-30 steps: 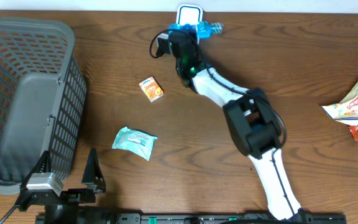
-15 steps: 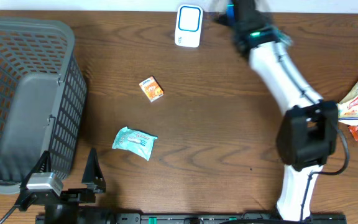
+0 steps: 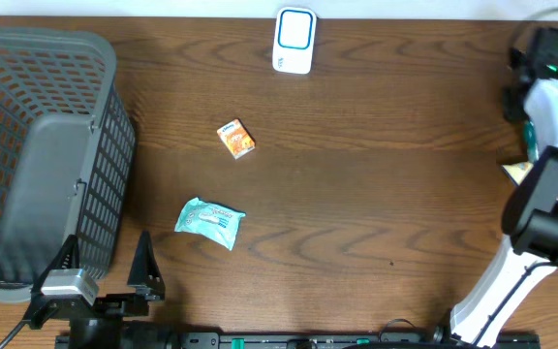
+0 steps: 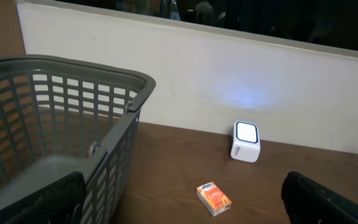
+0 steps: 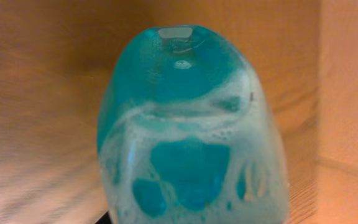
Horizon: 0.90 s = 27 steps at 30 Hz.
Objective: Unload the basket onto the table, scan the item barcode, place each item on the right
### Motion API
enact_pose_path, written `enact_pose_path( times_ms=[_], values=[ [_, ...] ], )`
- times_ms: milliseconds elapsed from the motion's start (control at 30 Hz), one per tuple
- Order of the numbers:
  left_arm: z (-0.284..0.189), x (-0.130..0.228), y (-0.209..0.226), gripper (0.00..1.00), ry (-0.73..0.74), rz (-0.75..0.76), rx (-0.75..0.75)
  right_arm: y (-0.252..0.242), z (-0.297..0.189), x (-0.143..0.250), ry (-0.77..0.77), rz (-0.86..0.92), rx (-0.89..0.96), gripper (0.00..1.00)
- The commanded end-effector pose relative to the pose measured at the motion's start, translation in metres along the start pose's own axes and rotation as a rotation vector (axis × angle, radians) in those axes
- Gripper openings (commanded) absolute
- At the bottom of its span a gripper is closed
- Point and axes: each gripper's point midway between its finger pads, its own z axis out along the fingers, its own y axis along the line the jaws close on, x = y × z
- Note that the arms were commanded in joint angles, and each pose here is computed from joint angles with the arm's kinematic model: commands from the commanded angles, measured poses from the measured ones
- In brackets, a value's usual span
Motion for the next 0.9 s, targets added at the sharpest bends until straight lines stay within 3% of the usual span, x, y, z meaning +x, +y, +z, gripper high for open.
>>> enact_pose_path(
  times_ms=[0,167,333,367,400,433,767,867],
  values=[
    [0.0,-0.002,0.0,0.98,-0.009,0.015,0.0,-0.009,0.024,0.032,0.051,0.2,-0.076,0.09],
    [0.0,-0.002,0.0,0.98,-0.009,0.015,0.0,-0.024,0.038,0.061,0.115,0.296,-0.068,0.09],
    [0.0,-0.002,0.0,0.98,-0.009,0.015,0.0,-0.032,0.041,0.073,0.147,0.353,-0.064,0.25],
    [0.0,-0.002,0.0,0.98,-0.009,0.015,0.0,-0.031,0.041,0.073,0.15,0.352,-0.065,0.48],
    [0.0,-0.002,0.0,0.98,-0.009,0.015,0.0,-0.031,0.041,0.073,0.152,0.35,-0.066,0.81],
    [0.0,-0.002,0.0,0.98,-0.009,0.015,0.0,-0.029,0.04,0.073,0.154,0.345,-0.069,0.99],
    [0.0,-0.002,0.0,0.98,-0.008,0.015,0.0,-0.019,-0.005,0.042,0.068,0.305,-0.091,0.99],
    [0.0,-0.002,0.0,0.98,-0.008,0.015,0.0,0.01,-0.05,0.005,-0.071,0.283,-0.243,0.99]
  ],
)
